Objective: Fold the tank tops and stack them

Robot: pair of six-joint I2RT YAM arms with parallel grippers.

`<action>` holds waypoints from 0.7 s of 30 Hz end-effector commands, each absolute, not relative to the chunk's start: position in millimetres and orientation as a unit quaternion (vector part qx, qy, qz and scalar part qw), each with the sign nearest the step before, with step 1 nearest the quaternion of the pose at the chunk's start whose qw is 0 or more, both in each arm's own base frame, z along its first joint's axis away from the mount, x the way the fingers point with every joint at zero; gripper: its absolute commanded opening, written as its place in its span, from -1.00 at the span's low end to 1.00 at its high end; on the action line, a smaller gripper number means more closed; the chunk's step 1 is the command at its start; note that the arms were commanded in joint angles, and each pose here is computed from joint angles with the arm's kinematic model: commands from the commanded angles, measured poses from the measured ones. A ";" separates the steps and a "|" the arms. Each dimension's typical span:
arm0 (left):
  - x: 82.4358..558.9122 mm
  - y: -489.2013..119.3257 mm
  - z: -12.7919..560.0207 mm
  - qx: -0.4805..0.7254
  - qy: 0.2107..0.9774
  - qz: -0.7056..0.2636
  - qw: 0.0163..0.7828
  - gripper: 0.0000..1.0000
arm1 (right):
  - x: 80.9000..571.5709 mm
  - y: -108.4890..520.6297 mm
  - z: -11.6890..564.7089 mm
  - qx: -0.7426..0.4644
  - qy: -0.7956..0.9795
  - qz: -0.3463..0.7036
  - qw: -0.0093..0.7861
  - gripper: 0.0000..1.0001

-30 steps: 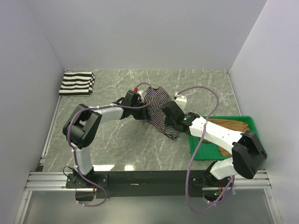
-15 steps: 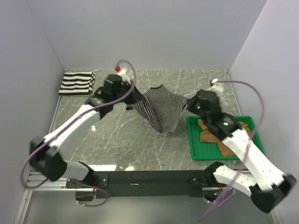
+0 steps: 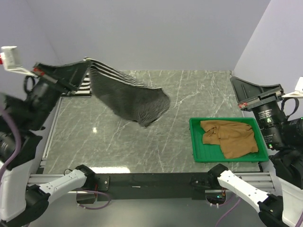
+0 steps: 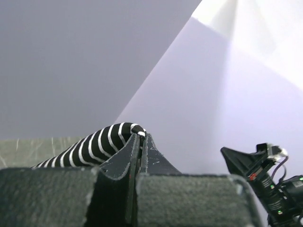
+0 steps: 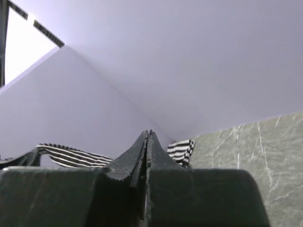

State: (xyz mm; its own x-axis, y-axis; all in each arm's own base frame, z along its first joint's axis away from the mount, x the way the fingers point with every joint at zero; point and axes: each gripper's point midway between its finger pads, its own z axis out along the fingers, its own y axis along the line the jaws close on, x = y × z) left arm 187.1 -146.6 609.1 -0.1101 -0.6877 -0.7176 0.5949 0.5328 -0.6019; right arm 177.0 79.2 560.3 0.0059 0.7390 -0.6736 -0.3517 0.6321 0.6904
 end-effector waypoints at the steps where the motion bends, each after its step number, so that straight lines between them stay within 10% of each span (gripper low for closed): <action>1: 205.4 -149.5 582.4 -0.056 0.610 -0.451 0.650 -0.99 | 206.0 122.8 507.4 0.114 0.670 0.384 0.625 -1.00; 14: 278.5 -229.4 445.1 -0.025 0.715 -0.457 0.528 -0.99 | 242.2 200.2 286.1 0.085 0.795 0.382 0.463 -0.90; 21: 305.9 -243.0 401.6 -0.038 0.741 -0.439 0.507 -0.99 | 226.2 243.1 199.7 0.067 0.840 0.358 0.403 -0.51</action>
State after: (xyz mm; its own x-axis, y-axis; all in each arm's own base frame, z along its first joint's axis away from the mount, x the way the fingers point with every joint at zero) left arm 307.1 -241.0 364.9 -0.5587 -0.4492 -0.6972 0.3075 0.6685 -0.6771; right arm 223.2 225.3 209.3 -0.6826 0.3790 -0.6248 -0.1736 0.7465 0.6424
